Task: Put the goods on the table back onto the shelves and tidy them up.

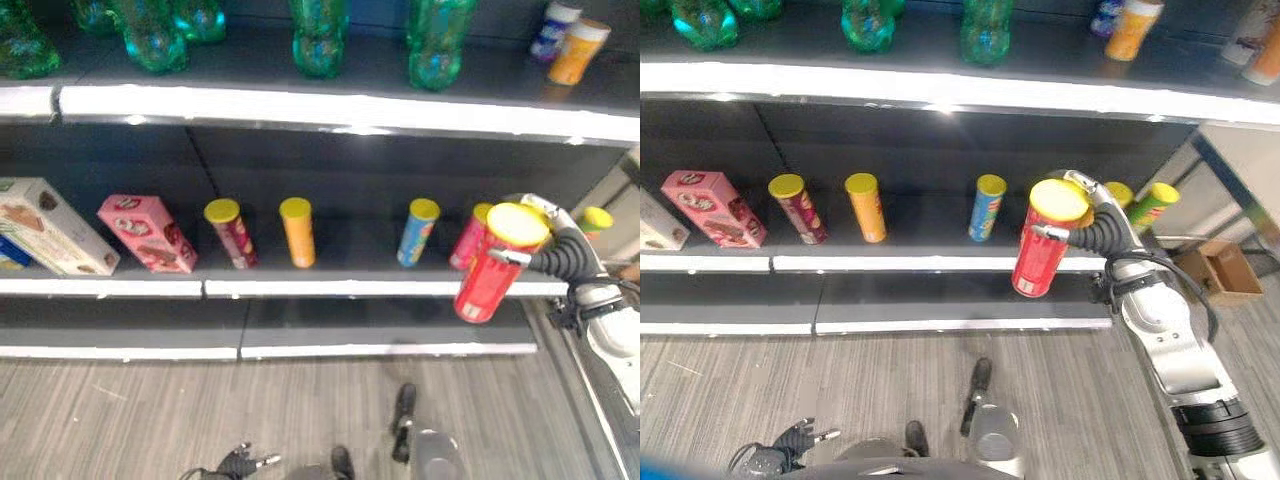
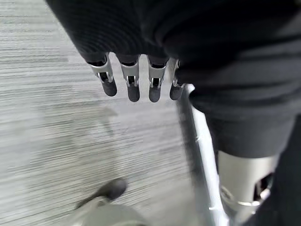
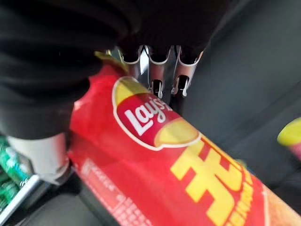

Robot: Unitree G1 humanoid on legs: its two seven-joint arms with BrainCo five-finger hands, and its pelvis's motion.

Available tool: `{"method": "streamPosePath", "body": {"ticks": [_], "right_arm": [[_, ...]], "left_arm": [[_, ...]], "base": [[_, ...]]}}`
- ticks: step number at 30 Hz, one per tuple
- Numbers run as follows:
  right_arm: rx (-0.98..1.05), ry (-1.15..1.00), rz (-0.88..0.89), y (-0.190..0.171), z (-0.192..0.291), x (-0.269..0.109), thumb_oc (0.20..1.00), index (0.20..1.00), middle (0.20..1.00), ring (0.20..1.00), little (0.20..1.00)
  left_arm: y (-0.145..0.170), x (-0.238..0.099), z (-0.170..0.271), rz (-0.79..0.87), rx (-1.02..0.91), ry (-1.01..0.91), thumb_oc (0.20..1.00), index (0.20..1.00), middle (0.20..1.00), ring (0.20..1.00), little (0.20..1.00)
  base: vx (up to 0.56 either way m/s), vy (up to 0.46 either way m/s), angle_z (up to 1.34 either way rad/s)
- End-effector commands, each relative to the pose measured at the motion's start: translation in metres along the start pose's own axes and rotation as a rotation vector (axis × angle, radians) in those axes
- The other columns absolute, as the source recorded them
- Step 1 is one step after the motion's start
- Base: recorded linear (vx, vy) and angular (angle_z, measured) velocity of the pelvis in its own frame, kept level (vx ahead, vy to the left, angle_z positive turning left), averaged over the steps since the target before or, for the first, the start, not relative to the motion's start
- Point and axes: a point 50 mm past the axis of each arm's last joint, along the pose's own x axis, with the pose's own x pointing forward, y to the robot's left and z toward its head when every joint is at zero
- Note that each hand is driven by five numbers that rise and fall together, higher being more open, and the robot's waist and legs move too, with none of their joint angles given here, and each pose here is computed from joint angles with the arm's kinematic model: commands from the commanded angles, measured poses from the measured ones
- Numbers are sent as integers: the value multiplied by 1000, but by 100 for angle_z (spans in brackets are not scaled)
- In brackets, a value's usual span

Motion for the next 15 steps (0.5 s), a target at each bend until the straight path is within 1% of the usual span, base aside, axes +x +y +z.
{"method": "streamPosePath", "body": {"ticks": [1,5,9,11,15], "right_arm": [[-115,-197,-86,-31,35,21,200,200,200,200,200],[-124,-203,-62,-26,37,17,200,200,200,200,200],[-74,-241,-55,-21,43,17,200,200,200,200,200],[-79,-243,-32,-18,44,18,200,200,200,200,200],[-58,-280,13,-10,50,25,200,200,200,200,200]], "left_arm": [[8,0,12,30,15,-58,1000,1000,1000,1000,1000],[8,0,14,29,3,-68,1000,1000,1000,1000,1000],[8,0,18,34,-22,-82,1000,1000,1000,1000,1000],[8,1,18,42,-62,-81,1000,1000,1000,1000,1000],[8,-1,12,56,-80,-72,1000,1000,1000,1000,1000]], "base": [[119,-113,76],[143,-128,63],[6,-32,-12],[55,88,-19],[107,254,-44]]}}
